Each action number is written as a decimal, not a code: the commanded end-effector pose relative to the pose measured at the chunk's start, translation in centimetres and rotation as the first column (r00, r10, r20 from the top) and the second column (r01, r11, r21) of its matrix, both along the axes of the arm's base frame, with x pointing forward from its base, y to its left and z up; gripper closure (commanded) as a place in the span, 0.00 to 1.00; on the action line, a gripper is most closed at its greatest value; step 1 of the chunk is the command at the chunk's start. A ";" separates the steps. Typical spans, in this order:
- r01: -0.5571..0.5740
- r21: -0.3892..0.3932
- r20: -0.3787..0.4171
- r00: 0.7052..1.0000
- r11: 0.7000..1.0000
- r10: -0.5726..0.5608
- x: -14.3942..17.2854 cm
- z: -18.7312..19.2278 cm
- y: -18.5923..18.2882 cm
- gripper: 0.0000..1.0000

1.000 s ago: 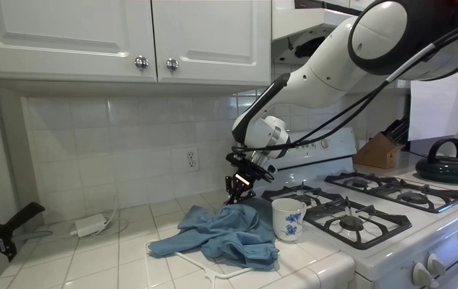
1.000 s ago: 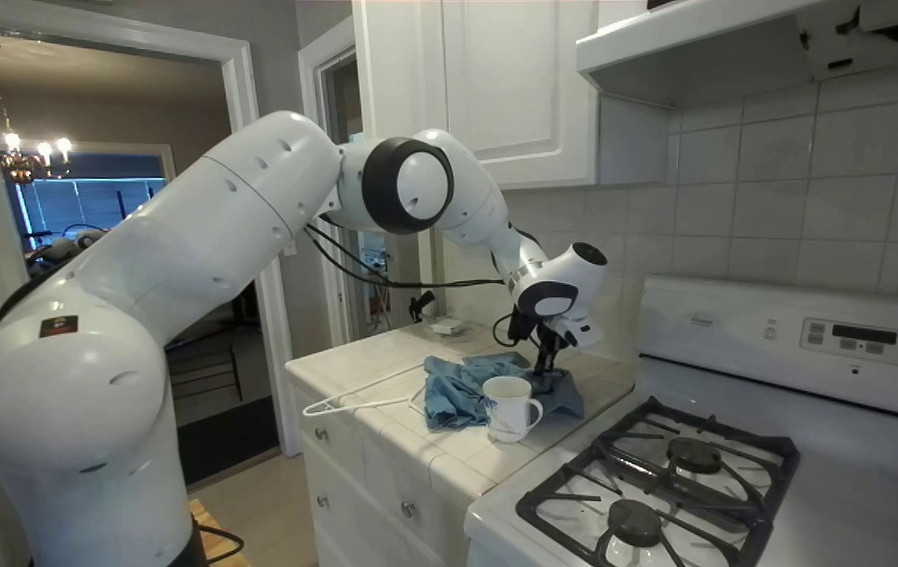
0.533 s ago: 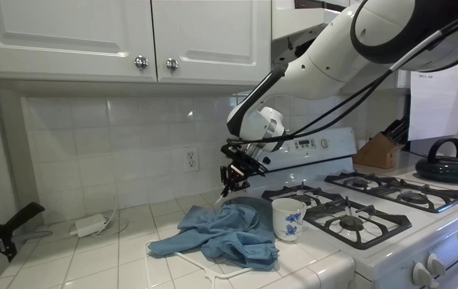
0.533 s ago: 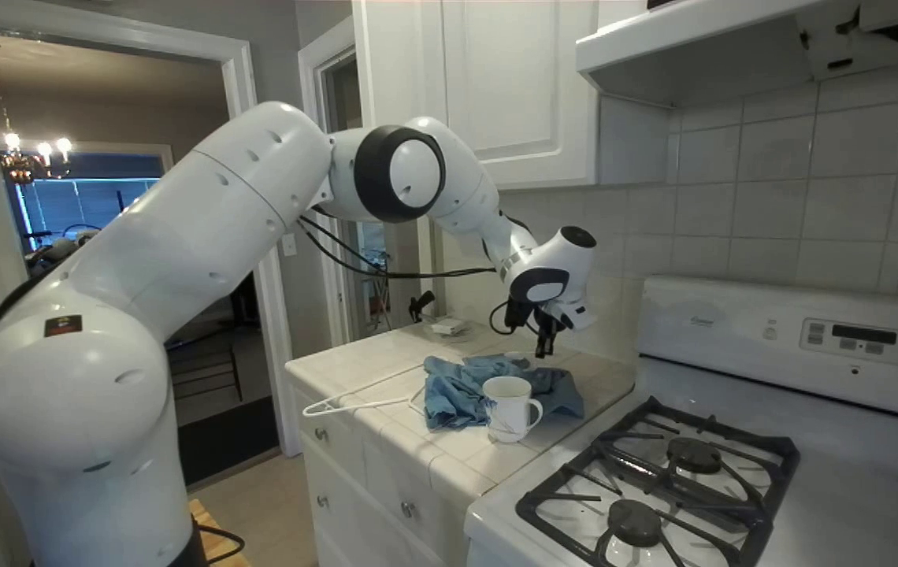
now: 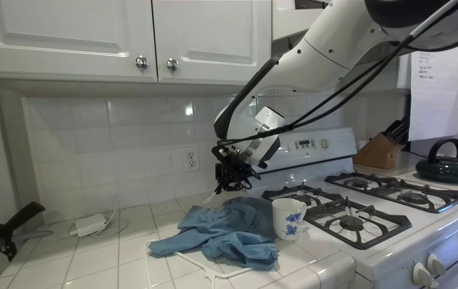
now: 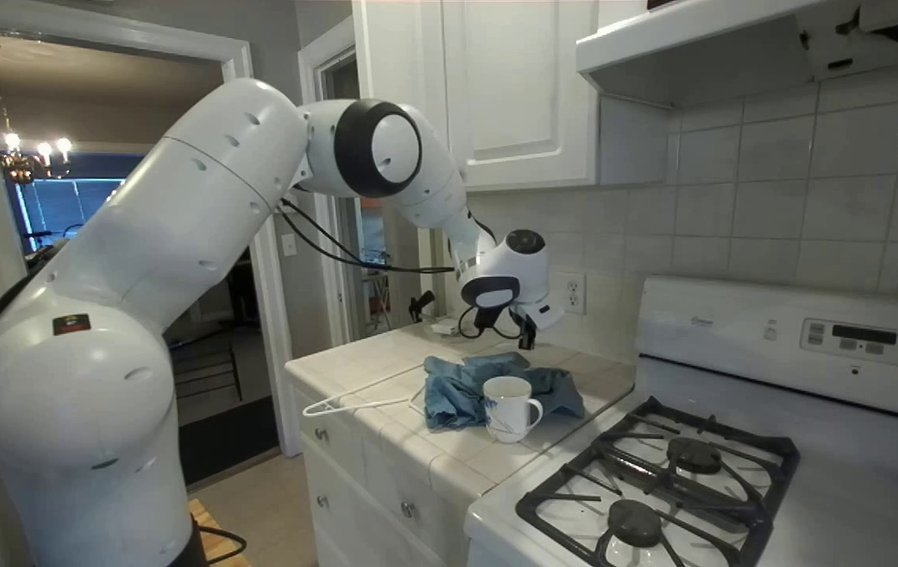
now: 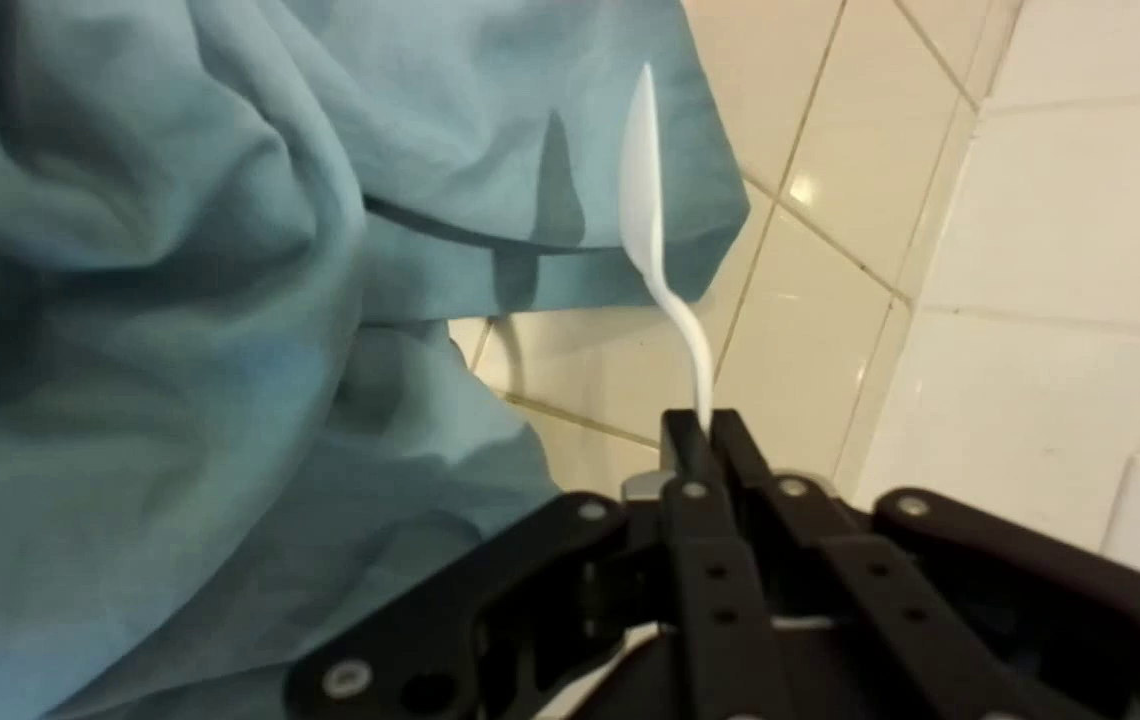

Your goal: Put the white spoon in the mug.

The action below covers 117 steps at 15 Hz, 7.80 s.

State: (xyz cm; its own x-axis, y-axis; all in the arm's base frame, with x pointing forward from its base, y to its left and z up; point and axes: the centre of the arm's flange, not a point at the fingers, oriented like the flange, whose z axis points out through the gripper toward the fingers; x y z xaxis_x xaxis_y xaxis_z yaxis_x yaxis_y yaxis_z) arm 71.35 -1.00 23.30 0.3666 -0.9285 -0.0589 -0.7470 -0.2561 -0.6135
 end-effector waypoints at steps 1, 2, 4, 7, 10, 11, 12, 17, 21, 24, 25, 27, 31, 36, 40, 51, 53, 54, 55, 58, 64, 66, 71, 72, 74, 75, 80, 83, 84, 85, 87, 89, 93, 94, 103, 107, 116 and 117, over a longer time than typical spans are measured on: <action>0.049 -0.021 0.064 0.997 0.999 -0.047 -4.7 2.8 1.6 0.98; 0.053 -0.044 0.072 0.996 0.998 -0.050 -5.4 4.0 2.0 0.98; 0.059 -0.085 0.065 0.996 0.995 -0.053 -7.0 6.1 2.7 0.98; 0.071 -0.144 0.022 0.997 0.987 -0.068 -10.1 8.5 2.9 0.98; 0.131 -0.219 -0.006 0.991 0.967 -0.135 -13.6 10.1 2.6 0.98; 0.154 -0.261 -0.020 0.986 0.953 -0.165 -14.7 10.4 2.4 0.98; 0.163 -0.283 -0.031 0.983 0.945 -0.179 -15.7 10.5 2.3 0.98; 0.223 -0.423 -0.042 0.964 0.878 -0.264 -19.3 10.3 0.3 0.98; 0.240 -0.465 0.029 0.966 0.852 -0.256 -18.6 11.6 -0.8 0.98; 0.230 -0.472 0.016 0.967 0.851 -0.253 -18.3 13.2 0.3 0.98; 0.219 -0.474 0.001 0.969 0.853 -0.248 -18.4 13.7 0.8 0.98; 0.205 -0.495 -0.047 0.964 0.844 -0.262 -18.7 14.5 1.5 0.98; 0.207 -0.560 -0.133 0.933 0.802 -0.334 -19.9 16.0 2.1 0.98; 0.217 -0.653 -0.231 0.855 0.725 -0.464 -21.6 15.4 1.2 0.98; 0.250 -0.725 -0.246 0.777 0.642 -0.580 -22.6 14.1 -0.8 0.98; 0.355 -0.756 -0.070 0.791 0.550 -0.608 -19.4 8.8 -5.0 0.98; 0.376 -0.730 -0.040 0.811 0.571 -0.584 -18.5 8.1 -5.0 0.98; 0.388 -0.716 -0.023 0.819 0.581 -0.574 -18.1 7.8 -4.9 0.98; 0.399 -0.708 -0.004 0.823 0.583 -0.567 -17.8 7.7 -4.8 0.98; 0.417 -0.676 0.028 0.839 0.608 -0.544 -17.2 7.6 -4.4 0.98; 0.424 -0.650 0.006 0.832 0.630 -0.554 -18.0 8.8 -3.4 0.98; 0.420 -0.642 -0.009 0.833 0.642 -0.554 -18.1 9.0 -3.2 0.98; 0.408 -0.605 -0.044 0.841 0.684 -0.540 -17.8 9.0 -2.8 0.98; 0.406 -0.593 -0.053 0.842 0.695 -0.537 -17.7 9.0 -2.8 0.98; 0.400 -0.577 -0.071 0.844 0.712 -0.531 -17.6 9.0 -2.6 0.98; 0.395 -0.569 -0.082 0.845 0.721 -0.528 -17.6 9.0 -2.6 0.98; 0.377 -0.553 -0.130 0.842 0.743 -0.524 -17.9 8.9 -2.3 0.98; 0.372 -0.553 -0.148 0.837 0.745 -0.527 -18.0 9.0 -2.3 0.79; 0.372 -0.553 -0.148 0.836 0.745 -0.528 -18.0 9.1 -2.2 0.64; 0.373 -0.554 -0.146 0.837 0.745 -0.527 -18.0 9.2 -2.2 0.56; 0.377 -0.552 -0.133 0.841 0.744 -0.524 -18.0 9.7 -2.0 0.42; 0.382 -0.535 -0.096 0.859 0.754 -0.503 -17.7 10.8 -1.7 0.27; 0.420 -0.432 -0.060 0.870 0.798 -0.490 -16.9 14.5 -0.4 0.00; 0.413 -0.399 -0.066 0.877 0.819 -0.475 -16.9 15.8 -0.1 0.00; 0.159 -0.245 -0.124 0.973 0.957 -0.193 -18.1 20.6 2.1 0.00; 0.027 -0.189 -0.214 0.975 0.982 -0.068 -18.0 21.7 2.4 0.00; -0.221 -0.053 -0.401 0.898 0.974 0.182 -16.0 21.9 1.8 0.00; -0.250 -0.034 -0.417 0.883 0.968 0.214 -16.1 22.0 1.5 0.00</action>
State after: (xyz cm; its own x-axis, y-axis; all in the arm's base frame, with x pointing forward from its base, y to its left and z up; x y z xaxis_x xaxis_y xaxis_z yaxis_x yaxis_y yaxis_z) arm 55.28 0.46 45.26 0.5357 -0.8256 -0.1773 -0.8376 -0.4929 -0.2356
